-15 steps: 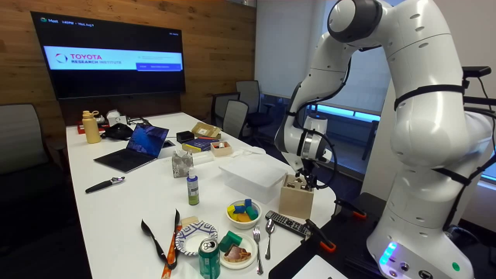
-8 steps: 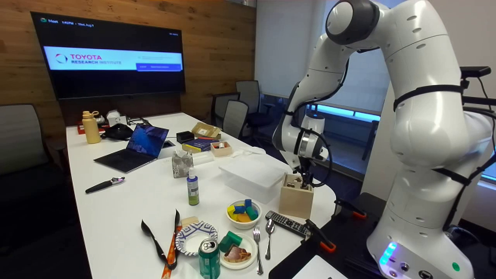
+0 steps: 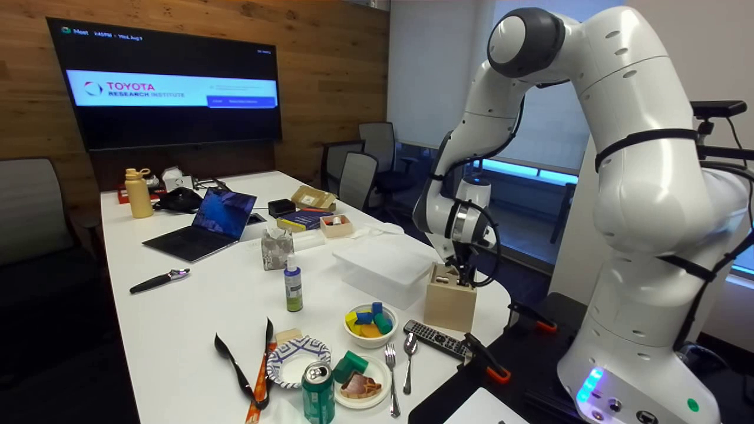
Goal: Slide the lid on the wooden toy box to the right.
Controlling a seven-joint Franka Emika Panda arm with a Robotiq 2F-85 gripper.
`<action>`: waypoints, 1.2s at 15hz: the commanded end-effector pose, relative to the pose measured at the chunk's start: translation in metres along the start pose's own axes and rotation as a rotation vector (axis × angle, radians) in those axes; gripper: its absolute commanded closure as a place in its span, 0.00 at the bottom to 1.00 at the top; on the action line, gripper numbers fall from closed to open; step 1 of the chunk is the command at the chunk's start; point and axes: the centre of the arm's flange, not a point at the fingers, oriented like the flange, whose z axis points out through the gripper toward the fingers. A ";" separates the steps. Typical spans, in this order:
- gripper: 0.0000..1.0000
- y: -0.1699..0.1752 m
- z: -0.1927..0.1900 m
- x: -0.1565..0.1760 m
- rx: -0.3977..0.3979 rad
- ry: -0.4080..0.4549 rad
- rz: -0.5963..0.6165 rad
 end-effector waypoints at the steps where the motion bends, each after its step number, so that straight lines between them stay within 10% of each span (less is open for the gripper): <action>1: 0.00 -0.007 0.000 0.004 0.023 0.025 0.000; 18: 0.00 -0.027 0.004 0.032 0.045 0.043 0.034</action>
